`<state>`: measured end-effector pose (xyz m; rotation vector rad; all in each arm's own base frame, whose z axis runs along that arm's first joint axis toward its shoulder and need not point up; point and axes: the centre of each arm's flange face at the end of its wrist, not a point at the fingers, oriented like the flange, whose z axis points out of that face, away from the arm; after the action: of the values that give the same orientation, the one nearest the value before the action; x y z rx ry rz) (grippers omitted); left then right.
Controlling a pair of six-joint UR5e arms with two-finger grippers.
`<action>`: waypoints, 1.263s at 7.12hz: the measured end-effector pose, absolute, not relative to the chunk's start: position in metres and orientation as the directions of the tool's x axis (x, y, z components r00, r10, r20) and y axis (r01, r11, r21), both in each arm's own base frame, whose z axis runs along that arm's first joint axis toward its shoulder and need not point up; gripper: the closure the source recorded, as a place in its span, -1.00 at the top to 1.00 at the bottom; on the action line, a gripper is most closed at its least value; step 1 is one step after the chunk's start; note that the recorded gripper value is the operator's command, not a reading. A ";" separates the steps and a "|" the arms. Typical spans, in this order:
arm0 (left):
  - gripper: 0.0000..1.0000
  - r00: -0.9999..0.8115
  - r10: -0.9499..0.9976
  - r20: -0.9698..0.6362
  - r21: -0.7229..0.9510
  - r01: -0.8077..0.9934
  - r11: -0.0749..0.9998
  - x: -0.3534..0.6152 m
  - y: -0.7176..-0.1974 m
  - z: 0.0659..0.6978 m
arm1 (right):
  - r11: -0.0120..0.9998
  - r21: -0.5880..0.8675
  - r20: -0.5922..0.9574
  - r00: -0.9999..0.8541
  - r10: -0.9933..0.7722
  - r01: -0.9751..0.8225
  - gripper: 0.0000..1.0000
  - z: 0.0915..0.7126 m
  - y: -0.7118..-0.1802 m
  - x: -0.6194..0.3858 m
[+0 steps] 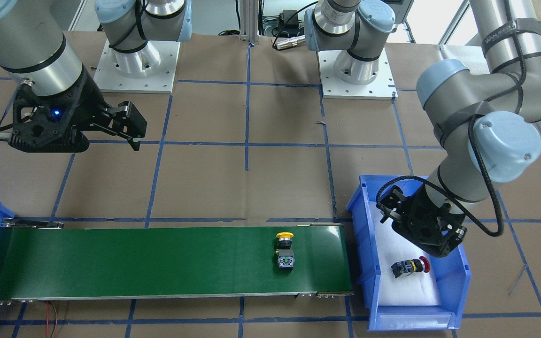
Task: Transport two buttons from left to right
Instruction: 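Return the left gripper to the bin and grasp the red-capped button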
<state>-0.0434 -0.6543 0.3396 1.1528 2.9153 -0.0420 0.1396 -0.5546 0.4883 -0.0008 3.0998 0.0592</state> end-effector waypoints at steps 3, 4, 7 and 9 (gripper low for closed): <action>0.92 -0.374 0.927 -0.019 -0.011 0.927 0.374 -0.015 -0.689 0.269 | 0.998 0.065 -0.037 -0.999 0.006 0.003 1.00 0.472 -0.554 0.137; 0.35 -0.306 0.952 -0.006 -0.004 0.952 0.306 -0.012 -0.695 0.244 | 0.998 0.067 -0.039 -0.999 0.007 0.004 1.00 0.469 -0.554 0.138; -0.69 -0.254 0.967 0.013 0.047 0.966 0.253 -0.007 -0.698 0.218 | 0.998 0.065 -0.042 -0.999 0.004 0.001 1.00 0.468 -0.555 0.138; -0.78 -0.252 0.968 -0.004 0.048 0.967 0.252 -0.011 -0.694 0.242 | 0.998 0.066 -0.047 -0.999 0.002 -0.001 1.00 0.468 -0.554 0.139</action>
<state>-0.0110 -0.6941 0.2417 1.9007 2.4599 0.0551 0.1391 -0.5545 0.4682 0.0008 3.0931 0.1019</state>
